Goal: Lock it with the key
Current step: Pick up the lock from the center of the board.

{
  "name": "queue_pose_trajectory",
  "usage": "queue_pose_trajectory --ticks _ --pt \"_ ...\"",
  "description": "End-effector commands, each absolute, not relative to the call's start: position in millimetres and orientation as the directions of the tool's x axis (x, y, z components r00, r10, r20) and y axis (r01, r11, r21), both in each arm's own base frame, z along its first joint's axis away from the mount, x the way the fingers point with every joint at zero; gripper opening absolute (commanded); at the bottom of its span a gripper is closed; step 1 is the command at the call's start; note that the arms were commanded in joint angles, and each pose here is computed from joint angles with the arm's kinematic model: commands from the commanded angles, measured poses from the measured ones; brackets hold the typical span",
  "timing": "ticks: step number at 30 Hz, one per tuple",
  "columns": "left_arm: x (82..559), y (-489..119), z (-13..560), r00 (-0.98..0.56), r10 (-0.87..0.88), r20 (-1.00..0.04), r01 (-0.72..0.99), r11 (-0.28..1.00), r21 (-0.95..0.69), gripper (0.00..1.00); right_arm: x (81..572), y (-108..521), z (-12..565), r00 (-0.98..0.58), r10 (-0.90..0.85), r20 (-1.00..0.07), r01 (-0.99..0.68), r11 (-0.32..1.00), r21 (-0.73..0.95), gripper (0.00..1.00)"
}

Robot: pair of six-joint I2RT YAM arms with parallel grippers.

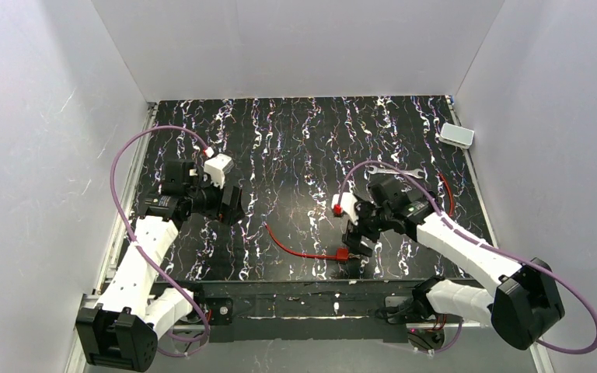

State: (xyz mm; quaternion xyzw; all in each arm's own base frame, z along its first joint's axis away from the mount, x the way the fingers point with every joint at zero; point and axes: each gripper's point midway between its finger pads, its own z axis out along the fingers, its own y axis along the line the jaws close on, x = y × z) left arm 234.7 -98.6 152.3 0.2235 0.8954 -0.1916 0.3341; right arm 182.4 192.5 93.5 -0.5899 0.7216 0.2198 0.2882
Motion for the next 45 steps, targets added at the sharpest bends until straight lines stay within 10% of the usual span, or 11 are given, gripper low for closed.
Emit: queue_pose_trajectory --ticks 1,25,45 --pt "226.0 -106.5 160.3 -0.66 0.285 -0.695 0.572 0.791 -0.219 0.99 169.1 198.3 76.5 -0.056 -0.775 -0.63 -0.99 0.126 -0.067 1.0" --pt "228.7 -106.6 176.0 -0.621 0.273 -0.735 0.578 0.793 -0.194 0.99 142.7 225.1 24.1 0.056 -0.821 -0.568 -0.997 -0.018 -0.072 0.85" --pt "219.3 -128.7 210.3 -0.502 0.291 -0.814 0.713 0.672 -0.2 0.99 156.3 258.7 65.0 -0.04 -0.719 -0.694 -0.997 0.075 -0.021 0.36"
